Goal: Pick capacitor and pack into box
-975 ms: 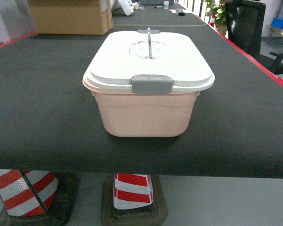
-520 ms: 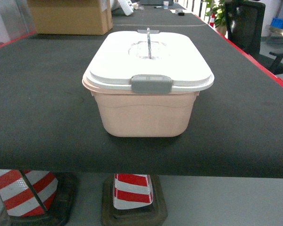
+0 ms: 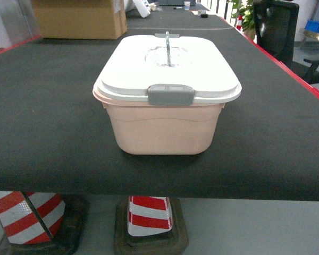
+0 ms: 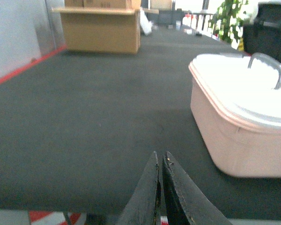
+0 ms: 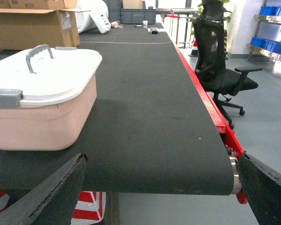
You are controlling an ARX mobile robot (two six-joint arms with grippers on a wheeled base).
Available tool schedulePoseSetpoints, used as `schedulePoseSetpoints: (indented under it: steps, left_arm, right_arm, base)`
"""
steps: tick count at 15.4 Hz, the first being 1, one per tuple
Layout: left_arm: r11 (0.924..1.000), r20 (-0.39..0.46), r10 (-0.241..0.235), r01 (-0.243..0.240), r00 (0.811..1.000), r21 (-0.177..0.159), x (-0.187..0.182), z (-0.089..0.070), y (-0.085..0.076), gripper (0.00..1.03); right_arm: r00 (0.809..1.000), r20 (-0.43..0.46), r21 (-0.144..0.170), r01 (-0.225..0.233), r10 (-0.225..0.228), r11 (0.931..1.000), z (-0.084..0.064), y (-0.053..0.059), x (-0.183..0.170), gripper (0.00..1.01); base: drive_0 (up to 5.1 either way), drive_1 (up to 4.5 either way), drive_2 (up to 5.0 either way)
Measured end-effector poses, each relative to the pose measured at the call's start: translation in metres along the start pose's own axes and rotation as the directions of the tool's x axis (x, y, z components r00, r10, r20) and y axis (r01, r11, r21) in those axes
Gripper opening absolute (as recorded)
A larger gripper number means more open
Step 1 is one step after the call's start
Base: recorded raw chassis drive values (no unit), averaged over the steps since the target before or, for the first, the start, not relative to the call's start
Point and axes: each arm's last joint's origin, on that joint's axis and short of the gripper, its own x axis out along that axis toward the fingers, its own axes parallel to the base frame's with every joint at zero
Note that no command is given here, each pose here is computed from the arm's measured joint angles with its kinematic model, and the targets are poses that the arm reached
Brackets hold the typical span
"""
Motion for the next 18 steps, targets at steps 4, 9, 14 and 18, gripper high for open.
schedulePoseSetpoints:
  steps: [4,9,14,18]
  left_arm:
    - [1.0,-0.007,0.001,-0.001,1.0,0.0,-0.017,-0.008,0.0,0.02]
    - [1.0,0.01,0.001,-0.001,1.0,0.0,-0.031,-0.003,0.0,0.02]
    - [1.0,0.011,0.001,-0.001,1.0,0.0,-0.041,-0.002,0.0,0.02]
    - [1.0,0.011,0.001,-0.001,1.0,0.0,-0.047,-0.002,0.0,0.02]
  right_arm:
    - [1.0,0.0,0.0,0.0,0.0,1.0,0.0,0.0,0.0,0.98]
    - [1.0,0.0,0.0,0.0,0.0,1.0,0.0,0.0,0.0,0.98]
    - [1.0,0.0,0.0,0.0,0.0,1.0,0.0,0.0,0.0,0.98]
    - [1.0,0.0,0.0,0.0,0.0,1.0,0.0,0.0,0.0,0.98]
  base:
    - [0.0,0.0,0.0]
    - [0.0,0.0,0.0]
    - [0.0,0.0,0.0]
    - [0.0,0.0,0.0]
